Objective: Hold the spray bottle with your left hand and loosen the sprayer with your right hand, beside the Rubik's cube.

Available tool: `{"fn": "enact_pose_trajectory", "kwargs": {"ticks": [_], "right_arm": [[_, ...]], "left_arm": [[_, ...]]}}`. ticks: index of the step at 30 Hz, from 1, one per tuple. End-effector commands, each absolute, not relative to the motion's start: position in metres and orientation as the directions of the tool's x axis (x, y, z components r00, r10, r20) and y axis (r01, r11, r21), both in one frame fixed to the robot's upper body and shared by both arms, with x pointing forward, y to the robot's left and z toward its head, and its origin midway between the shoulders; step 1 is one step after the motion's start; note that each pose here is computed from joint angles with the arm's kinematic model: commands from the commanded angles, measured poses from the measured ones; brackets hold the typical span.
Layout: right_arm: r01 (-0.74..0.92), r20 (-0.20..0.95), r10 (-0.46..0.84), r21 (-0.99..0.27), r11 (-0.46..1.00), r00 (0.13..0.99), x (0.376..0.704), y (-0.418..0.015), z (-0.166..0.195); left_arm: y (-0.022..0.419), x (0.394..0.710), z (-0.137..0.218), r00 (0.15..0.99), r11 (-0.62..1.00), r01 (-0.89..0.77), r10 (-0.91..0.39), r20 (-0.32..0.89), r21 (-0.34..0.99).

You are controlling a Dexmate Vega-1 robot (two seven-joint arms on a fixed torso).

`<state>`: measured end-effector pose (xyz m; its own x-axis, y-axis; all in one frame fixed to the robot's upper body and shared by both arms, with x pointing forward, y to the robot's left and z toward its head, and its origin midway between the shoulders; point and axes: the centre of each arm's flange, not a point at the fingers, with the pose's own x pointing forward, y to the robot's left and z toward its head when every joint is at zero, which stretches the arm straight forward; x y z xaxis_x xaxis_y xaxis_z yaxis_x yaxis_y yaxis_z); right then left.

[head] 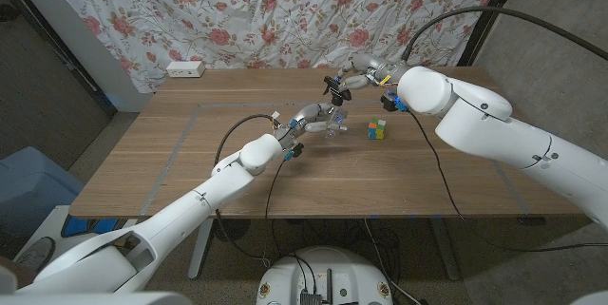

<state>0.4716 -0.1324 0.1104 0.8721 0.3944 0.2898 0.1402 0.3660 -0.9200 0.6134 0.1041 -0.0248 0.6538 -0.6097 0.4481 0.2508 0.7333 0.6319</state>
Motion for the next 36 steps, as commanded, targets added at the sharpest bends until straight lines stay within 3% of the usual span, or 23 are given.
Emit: {"fn": "enact_pose_trajectory", "kwargs": {"ticks": [1,10,36], "right_arm": [[0.11,0.27,0.414,-0.922,0.37,0.869,0.4734,-0.1354,0.111],[0.062,0.242,0.445,-0.922,0.381,0.862,0.4751,-0.1393,0.1133],[0.112,0.33,0.44,-0.885,0.451,0.835,0.4747,-0.1372,0.1111]], "left_arm": [[0.1053,0.6137,-0.0255,0.659,0.737,0.248,-0.604,0.448,0.628],[0.1058,0.6154,-0.0235,0.659,0.738,0.248,-0.603,0.449,0.628],[0.1055,0.6174,-0.0266,0.662,0.741,0.258,-0.603,0.446,0.62]]}}
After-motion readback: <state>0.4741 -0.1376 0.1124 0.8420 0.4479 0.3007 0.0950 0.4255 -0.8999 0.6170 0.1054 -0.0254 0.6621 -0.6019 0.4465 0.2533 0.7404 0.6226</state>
